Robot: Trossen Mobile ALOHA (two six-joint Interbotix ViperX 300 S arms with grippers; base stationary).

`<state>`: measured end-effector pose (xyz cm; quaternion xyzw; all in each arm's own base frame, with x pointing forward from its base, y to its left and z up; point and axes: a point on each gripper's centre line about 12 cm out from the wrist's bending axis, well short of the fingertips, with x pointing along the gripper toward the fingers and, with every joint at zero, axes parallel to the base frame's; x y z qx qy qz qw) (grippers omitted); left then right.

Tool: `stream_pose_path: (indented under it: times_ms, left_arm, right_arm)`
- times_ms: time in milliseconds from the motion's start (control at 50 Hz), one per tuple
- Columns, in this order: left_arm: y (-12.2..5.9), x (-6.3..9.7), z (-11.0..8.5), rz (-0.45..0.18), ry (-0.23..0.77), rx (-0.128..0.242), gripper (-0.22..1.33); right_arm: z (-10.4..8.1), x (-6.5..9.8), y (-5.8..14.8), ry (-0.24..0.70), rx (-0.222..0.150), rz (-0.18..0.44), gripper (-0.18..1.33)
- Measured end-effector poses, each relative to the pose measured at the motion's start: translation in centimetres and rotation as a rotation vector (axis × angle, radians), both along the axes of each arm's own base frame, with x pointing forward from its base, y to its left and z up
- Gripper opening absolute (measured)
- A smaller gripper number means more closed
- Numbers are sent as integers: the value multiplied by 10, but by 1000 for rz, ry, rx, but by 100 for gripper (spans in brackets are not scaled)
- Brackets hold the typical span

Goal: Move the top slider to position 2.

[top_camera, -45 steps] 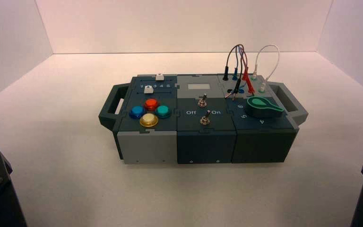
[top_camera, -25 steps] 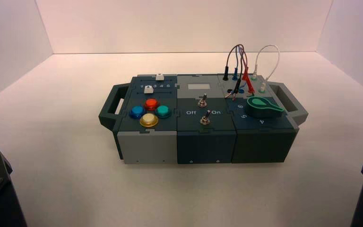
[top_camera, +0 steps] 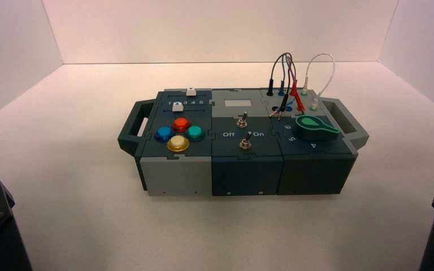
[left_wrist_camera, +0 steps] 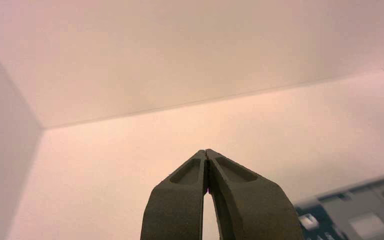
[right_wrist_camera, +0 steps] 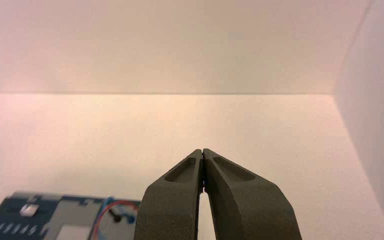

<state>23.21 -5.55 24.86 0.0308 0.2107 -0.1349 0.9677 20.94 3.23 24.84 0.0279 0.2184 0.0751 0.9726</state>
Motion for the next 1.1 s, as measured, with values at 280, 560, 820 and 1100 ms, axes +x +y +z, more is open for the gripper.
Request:
stream_pose_path:
  times_ms: [280, 560, 820, 1100]
  left_arm:
    - [-20, 6, -7, -138, 270, -22, -16]
    - [-41, 20, -17, -272, 543, -20, -16]
    - [-75, 27, -34, -339, 668, -27, -16]
    - [-116, 37, -66, -312, 806, -61, -16]
  right_arm:
    - [3, -1, 8, 162, -32, 70, -14]
    - [15, -11, 32, 296, -80, 229, -14]
    - [7, -28, 63, 419, -120, 407, -14]
    - [1, -46, 80, 454, -213, 567, -14]
